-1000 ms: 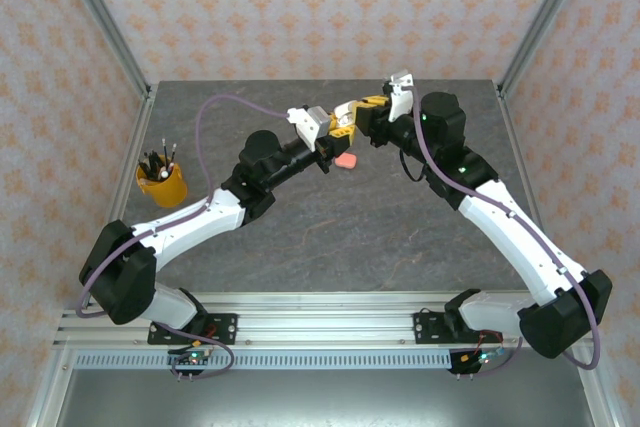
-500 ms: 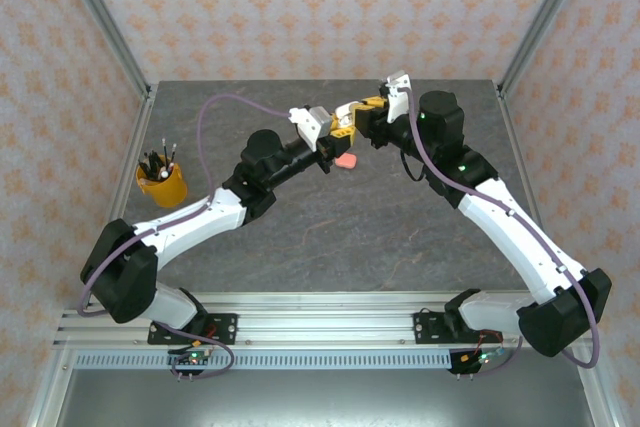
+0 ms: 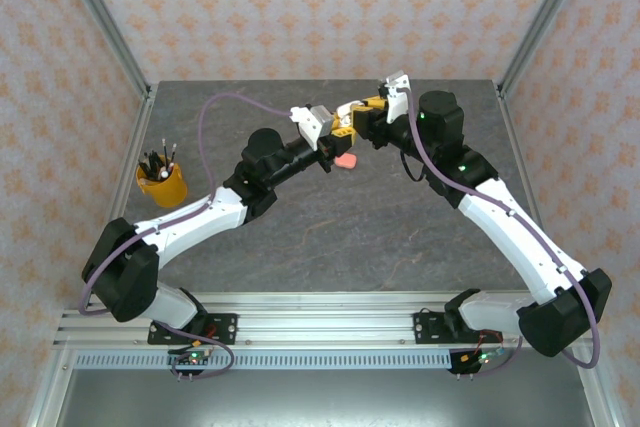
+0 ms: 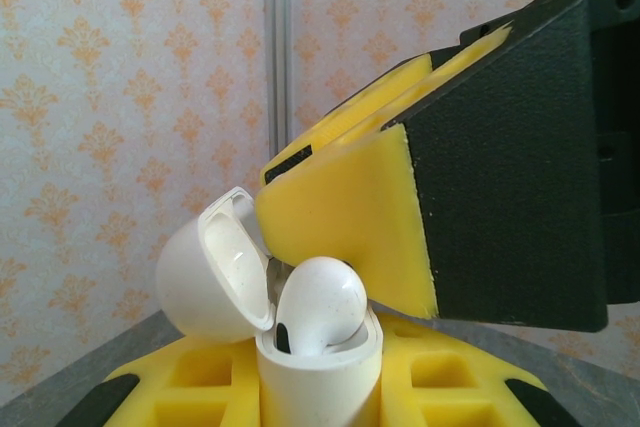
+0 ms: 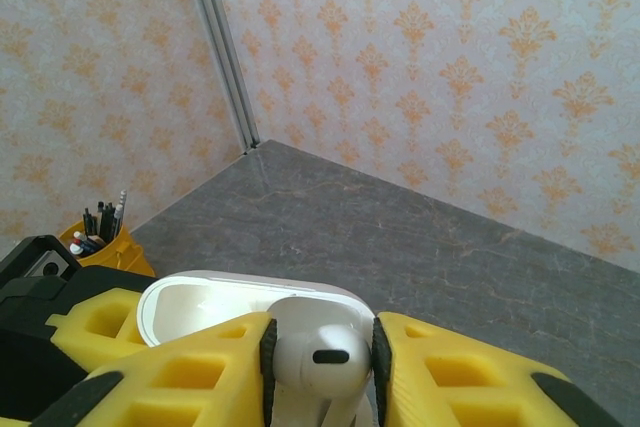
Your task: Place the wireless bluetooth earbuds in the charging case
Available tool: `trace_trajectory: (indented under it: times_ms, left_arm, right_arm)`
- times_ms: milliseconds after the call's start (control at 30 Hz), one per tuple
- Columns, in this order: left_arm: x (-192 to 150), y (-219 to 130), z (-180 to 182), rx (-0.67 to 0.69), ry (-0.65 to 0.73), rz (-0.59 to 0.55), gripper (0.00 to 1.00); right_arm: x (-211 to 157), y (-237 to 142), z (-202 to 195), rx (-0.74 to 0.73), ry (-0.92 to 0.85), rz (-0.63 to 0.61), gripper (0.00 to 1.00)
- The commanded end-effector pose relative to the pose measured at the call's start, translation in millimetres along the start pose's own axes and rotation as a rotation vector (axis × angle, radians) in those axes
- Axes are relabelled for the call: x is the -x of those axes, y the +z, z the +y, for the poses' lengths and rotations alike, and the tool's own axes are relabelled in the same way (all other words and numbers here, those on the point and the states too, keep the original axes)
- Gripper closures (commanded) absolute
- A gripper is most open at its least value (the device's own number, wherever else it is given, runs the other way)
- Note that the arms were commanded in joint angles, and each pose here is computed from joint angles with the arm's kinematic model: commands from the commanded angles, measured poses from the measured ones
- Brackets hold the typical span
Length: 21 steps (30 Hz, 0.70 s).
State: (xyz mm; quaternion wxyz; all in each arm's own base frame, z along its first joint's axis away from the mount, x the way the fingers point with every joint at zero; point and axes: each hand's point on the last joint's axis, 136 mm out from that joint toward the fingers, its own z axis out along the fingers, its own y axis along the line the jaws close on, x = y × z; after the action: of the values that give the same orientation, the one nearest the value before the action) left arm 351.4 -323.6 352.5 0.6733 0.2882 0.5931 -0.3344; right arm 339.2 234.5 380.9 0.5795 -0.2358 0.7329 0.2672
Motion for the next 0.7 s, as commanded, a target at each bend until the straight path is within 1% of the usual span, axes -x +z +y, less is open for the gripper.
trace_trajectory:
  times_ms: [0,400,500,667]
  left_arm:
    - [19.6,4.2,4.5,0.005,0.018,-0.056,1.0]
    - [15.6,4.4,4.5,0.005,0.013,-0.049,1.0]
    - [14.9,4.4,4.1,0.003,0.012,-0.048,1.0]
    - [12.6,4.2,3.5,-0.001,0.011,-0.045,1.0]
  right_arm:
    - [23.8,-13.8,9.9,0.014,-0.015,-0.053,0.67]
    - [34.6,-17.6,1.8,-0.04,-0.018,-0.086,0.64]
    - [35.6,-17.5,-2.3,-0.063,-0.014,-0.094,0.61]
    - [60.8,-36.0,-14.4,-0.139,0.027,-0.182,0.56]
